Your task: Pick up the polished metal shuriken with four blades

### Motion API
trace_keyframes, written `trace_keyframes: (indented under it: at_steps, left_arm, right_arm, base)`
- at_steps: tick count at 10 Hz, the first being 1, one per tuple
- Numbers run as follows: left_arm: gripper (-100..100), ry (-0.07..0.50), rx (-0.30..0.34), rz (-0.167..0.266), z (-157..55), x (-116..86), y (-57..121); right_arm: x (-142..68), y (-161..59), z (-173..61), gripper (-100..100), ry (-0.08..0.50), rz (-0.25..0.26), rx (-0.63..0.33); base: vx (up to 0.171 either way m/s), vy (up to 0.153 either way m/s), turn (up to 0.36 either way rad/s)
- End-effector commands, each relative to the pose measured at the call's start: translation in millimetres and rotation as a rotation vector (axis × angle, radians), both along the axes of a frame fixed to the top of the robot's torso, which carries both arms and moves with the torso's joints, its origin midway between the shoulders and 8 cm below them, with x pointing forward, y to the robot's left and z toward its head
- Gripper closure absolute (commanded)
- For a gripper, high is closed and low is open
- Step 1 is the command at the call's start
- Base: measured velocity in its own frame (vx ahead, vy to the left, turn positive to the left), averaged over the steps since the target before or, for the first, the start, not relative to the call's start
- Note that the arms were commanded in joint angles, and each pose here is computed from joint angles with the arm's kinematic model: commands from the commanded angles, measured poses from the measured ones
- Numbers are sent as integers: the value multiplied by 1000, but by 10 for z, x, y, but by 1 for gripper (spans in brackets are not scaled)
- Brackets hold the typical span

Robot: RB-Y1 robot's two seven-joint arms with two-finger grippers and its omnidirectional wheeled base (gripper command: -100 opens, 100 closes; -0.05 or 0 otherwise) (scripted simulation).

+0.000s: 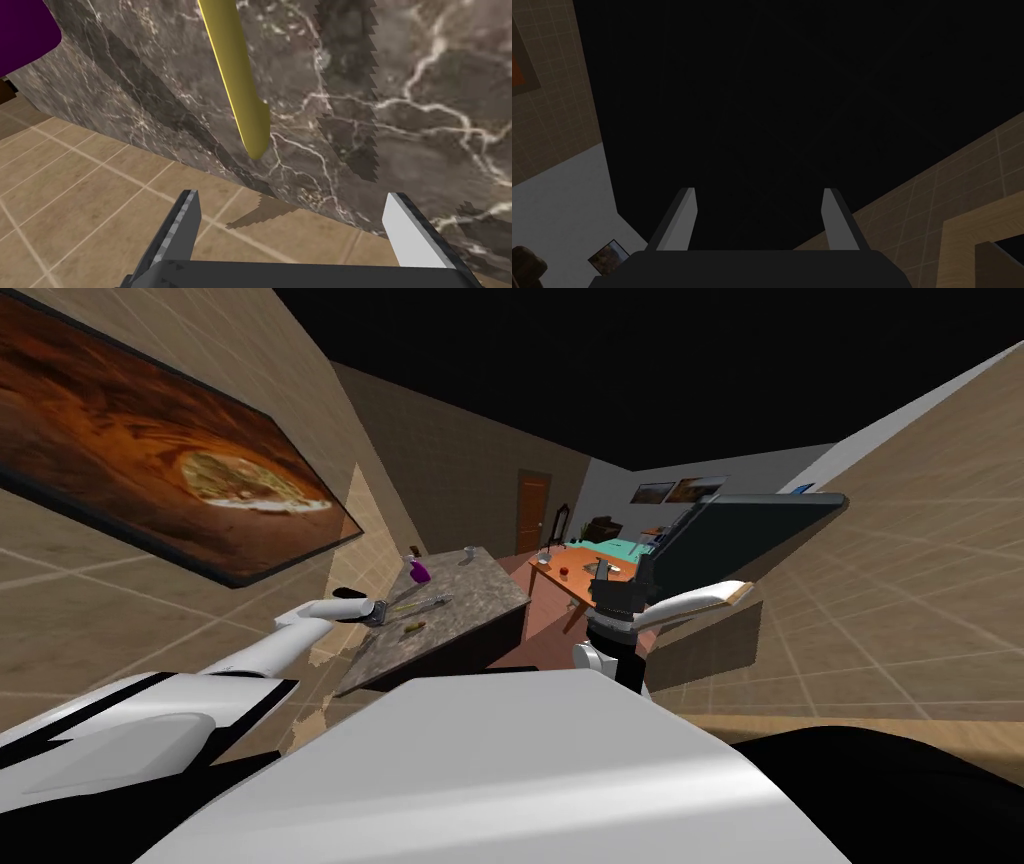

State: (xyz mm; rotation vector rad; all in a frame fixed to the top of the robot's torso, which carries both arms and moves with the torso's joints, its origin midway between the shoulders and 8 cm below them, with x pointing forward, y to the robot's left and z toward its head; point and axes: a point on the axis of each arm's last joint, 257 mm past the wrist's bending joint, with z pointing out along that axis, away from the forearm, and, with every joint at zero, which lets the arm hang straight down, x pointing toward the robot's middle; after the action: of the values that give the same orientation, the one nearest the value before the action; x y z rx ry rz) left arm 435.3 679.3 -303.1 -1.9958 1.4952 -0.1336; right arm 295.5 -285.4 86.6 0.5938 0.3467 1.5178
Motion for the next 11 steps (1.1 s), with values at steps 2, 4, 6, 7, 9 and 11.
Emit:
trace_keyframes:
  at_steps: [2,4,6,7,9,11]
  left_arm:
    - [-100,62,-22,71,8,-263,192]
    - [-100,112,-43,138,-5,-531,348]
    - [-100,145,-57,149,-45,-615,321]
    - [-100,177,-77,199,-25,-808,419]
    - [-100,193,-84,198,-36,-828,385]
    - [-100,241,-113,260,-42,-1094,469]
  right_arm:
    - [0,0,0,0,0,0,0]
    - [0,0,0,0,0,0,0]
    - [0,0,0,0,0,0,0]
    - [0,0,0,0,0,0,0]
    - [0,0,0,0,0,0,0]
    - [0,0,0,0,0,0,0]
  base:
    - [7,-18,-148]
    - [11,-27,-298]
    - [10,-14,-132]
    - [10,-26,-405]
    - [8,-8,-151]
    - [8,-11,-132]
